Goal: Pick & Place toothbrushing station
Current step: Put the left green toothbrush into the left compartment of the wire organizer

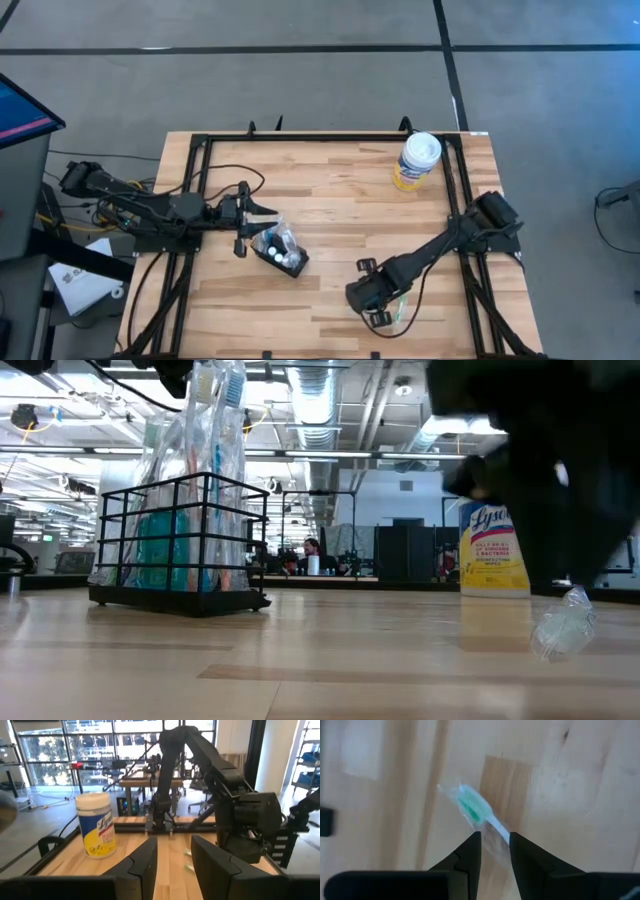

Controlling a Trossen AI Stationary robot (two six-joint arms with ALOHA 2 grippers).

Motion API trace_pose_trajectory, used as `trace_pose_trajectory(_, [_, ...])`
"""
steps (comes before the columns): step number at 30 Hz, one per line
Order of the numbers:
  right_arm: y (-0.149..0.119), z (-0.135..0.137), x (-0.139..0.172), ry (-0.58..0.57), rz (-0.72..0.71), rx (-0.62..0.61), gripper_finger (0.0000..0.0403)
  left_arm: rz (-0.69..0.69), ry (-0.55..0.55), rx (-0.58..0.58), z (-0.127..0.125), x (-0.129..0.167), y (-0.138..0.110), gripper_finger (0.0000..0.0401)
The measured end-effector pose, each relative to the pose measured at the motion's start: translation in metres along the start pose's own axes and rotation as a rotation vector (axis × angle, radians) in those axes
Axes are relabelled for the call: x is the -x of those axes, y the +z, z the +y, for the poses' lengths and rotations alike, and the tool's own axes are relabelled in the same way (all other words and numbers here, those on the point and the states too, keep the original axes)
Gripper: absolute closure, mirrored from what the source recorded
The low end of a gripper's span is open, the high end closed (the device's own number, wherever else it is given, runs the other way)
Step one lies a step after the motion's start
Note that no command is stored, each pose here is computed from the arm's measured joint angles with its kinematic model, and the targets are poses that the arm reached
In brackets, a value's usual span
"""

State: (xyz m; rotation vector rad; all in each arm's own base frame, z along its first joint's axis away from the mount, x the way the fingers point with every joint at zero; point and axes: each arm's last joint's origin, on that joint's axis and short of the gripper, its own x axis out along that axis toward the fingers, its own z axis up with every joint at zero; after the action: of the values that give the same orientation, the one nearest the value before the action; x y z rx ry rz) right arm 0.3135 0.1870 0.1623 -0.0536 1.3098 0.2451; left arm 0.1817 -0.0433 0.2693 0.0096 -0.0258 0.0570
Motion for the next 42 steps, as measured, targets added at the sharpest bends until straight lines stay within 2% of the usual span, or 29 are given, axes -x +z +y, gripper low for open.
trace_pose_trajectory(6, [0.001,0.000,-0.012,0.028,0.030,-0.003,0.0310,0.003,-0.001,-0.001,0.000,0.000,-0.001,0.0289])
trace_pose_trajectory(16, [-0.001,0.000,-0.012,0.032,0.044,0.037,0.0310,-0.001,-0.001,0.001,0.000,0.000,0.000,0.0289])
trace_pose_trajectory(28, [-0.002,-0.002,-0.020,-0.029,0.049,0.136,0.0310,0.000,-0.001,0.000,0.000,0.000,0.000,0.0289])
trace_pose_trajectory(37, [0.001,-0.007,-0.031,-0.080,0.046,0.164,0.0310,0.001,-0.001,0.000,0.000,0.000,0.000,0.0289])
trace_pose_trajectory(42, [0.001,-0.008,-0.031,-0.099,0.041,0.165,0.0335,0.001,-0.001,0.000,0.000,0.000,0.000,0.0289])
